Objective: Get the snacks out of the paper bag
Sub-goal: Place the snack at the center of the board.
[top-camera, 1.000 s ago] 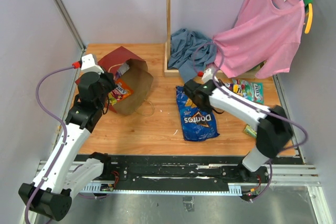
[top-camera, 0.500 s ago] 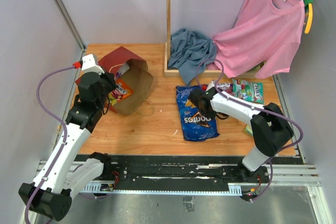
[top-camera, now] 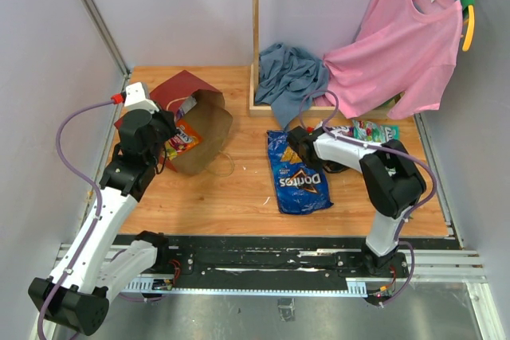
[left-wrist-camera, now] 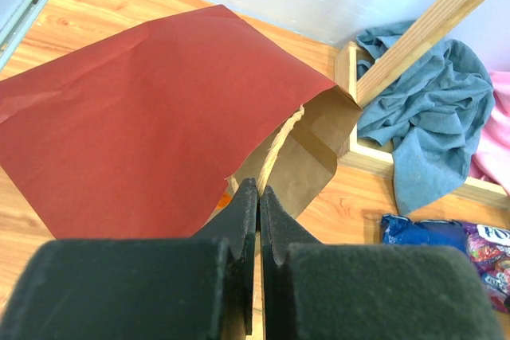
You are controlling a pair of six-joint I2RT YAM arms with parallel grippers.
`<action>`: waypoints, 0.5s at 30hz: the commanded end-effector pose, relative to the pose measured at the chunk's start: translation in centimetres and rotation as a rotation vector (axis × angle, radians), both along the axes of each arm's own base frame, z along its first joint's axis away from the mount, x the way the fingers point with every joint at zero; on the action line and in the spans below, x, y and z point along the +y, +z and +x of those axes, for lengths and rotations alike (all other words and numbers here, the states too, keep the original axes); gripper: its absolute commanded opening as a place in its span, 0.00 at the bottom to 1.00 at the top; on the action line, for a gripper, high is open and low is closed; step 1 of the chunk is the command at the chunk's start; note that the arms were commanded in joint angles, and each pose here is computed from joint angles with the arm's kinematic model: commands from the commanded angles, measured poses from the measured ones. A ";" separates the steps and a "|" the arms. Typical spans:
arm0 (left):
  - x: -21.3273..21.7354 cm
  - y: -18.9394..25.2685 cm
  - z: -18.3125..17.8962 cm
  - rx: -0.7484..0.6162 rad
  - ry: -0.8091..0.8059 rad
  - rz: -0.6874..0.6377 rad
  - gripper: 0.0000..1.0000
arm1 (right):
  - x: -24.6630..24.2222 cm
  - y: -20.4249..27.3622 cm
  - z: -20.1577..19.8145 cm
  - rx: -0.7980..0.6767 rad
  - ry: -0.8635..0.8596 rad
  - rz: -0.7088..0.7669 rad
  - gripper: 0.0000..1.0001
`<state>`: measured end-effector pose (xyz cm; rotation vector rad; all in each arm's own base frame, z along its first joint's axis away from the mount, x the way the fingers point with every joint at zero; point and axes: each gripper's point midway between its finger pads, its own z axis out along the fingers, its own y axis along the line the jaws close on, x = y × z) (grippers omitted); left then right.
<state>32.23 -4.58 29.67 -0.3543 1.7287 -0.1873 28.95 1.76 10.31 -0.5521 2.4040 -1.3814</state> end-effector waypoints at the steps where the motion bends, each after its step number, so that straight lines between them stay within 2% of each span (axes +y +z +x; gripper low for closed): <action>1: 0.5 0.3 0.0 -0.023 0.018 -0.009 0.01 | 0.5 -0.6 0.5 -0.060 -0.027 0.082 0.01; 4: 0.4 0.3 0.1 -0.021 0.016 -0.007 0.00 | 1.1 -1.1 0.4 -0.059 -0.014 0.166 0.02; 5: 0.4 0.3 0.1 -0.021 0.017 -0.008 0.01 | 1.4 -1.2 0.3 -0.056 -0.002 0.209 0.06; 7: 0.4 0.3 0.1 -0.020 0.018 -0.007 0.01 | 2.2 -2.0 0.2 -0.037 0.022 0.313 0.38; 9: 0.4 0.2 0.1 -0.019 0.017 -0.007 0.01 | 2.9 -2.7 0.2 -0.033 0.033 0.420 0.58; 13: 0.4 0.3 0.1 -0.021 0.015 -0.008 0.00 | 3.6 -2.8 0.3 -0.060 0.046 0.555 0.72; 15: 0.4 0.3 0.1 -0.019 0.015 -0.007 0.01 | 5.1 -2.5 0.5 -0.082 0.093 0.654 0.82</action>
